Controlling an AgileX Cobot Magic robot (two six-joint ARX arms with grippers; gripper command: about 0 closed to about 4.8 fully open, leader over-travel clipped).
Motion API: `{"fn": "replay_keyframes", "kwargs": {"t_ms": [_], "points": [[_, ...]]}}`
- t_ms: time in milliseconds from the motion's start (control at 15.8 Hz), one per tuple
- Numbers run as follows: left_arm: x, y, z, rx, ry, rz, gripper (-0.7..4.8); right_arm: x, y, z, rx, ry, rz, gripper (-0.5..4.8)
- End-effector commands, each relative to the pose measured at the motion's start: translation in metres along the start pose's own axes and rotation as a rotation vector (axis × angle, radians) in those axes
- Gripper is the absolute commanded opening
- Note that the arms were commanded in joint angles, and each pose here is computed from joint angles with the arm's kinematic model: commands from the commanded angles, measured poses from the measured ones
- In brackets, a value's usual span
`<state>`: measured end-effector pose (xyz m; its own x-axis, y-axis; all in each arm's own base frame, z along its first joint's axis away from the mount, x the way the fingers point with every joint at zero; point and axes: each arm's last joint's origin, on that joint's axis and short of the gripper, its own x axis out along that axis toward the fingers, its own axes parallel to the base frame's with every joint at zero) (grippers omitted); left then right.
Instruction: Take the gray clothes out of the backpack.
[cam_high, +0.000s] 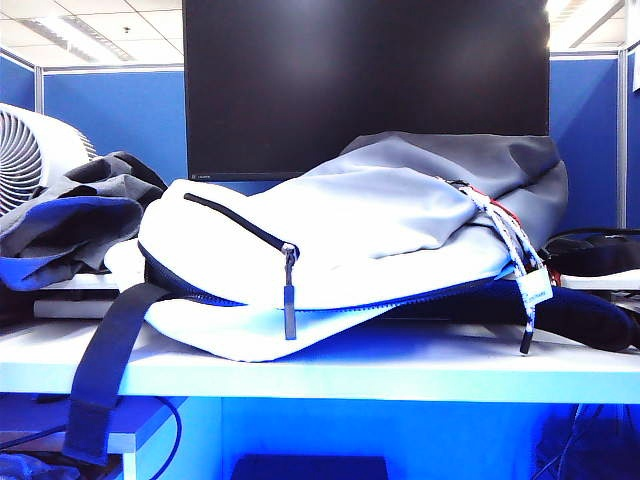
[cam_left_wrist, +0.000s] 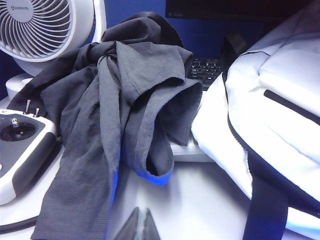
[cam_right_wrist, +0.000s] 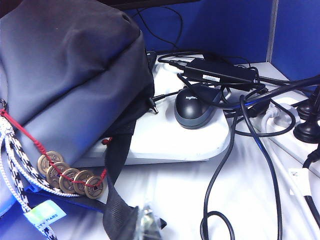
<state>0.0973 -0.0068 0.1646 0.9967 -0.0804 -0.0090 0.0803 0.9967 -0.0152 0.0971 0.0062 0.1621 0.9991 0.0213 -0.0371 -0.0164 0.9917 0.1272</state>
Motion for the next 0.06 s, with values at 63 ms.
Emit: {"fn": "replay_keyframes", "kwargs": {"t_ms": [63], "points": [[-0.0002, 0.0000, 0.0018, 0.008, -0.018, 0.000, -0.05, 0.0005, -0.0001, -0.0010, -0.002, -0.010, 0.001, -0.05]]}}
